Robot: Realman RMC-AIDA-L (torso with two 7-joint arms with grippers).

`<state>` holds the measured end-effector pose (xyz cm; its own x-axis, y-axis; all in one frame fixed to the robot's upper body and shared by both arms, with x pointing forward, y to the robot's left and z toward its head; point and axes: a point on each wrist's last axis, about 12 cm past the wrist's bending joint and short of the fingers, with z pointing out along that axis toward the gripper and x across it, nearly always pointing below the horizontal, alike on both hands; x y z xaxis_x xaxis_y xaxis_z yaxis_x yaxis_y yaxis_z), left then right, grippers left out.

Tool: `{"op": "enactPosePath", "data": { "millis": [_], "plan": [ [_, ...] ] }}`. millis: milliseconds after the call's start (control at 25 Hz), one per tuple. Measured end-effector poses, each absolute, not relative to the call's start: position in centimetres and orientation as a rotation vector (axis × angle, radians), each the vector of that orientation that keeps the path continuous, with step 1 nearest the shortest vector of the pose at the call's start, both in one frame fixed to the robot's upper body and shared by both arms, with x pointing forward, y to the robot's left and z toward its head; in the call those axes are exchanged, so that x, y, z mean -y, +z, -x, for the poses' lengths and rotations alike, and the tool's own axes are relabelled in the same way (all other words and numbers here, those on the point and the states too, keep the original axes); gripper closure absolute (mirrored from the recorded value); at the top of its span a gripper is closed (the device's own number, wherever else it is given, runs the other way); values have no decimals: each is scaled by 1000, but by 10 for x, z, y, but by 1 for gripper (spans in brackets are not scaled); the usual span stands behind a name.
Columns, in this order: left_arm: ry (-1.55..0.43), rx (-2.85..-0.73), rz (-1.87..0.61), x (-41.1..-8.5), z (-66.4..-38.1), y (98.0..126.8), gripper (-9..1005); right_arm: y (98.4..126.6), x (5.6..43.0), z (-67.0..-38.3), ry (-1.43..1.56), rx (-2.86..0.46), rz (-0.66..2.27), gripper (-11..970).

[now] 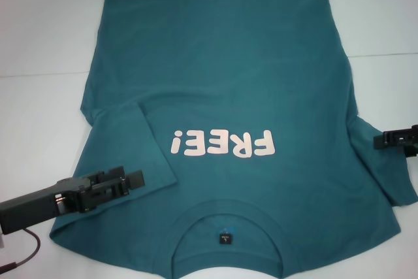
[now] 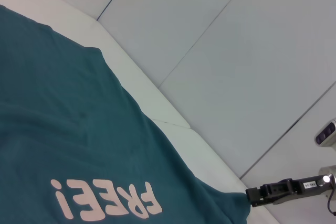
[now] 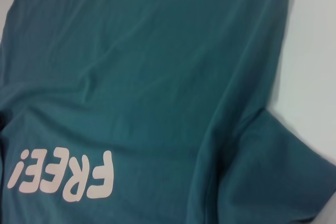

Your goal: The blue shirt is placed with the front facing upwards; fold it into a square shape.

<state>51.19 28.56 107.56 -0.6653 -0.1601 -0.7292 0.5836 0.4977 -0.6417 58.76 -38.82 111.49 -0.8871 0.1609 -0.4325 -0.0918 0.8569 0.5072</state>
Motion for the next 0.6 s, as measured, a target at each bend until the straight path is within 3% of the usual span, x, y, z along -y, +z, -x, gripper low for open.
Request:
{"op": "enactPosePath", "data": {
  "millis": [600],
  "plan": [
    [-1231,-1968,-334,-286,-512,1075,231,1110,382,-587,695,-2599,23,80]
  ]
}}
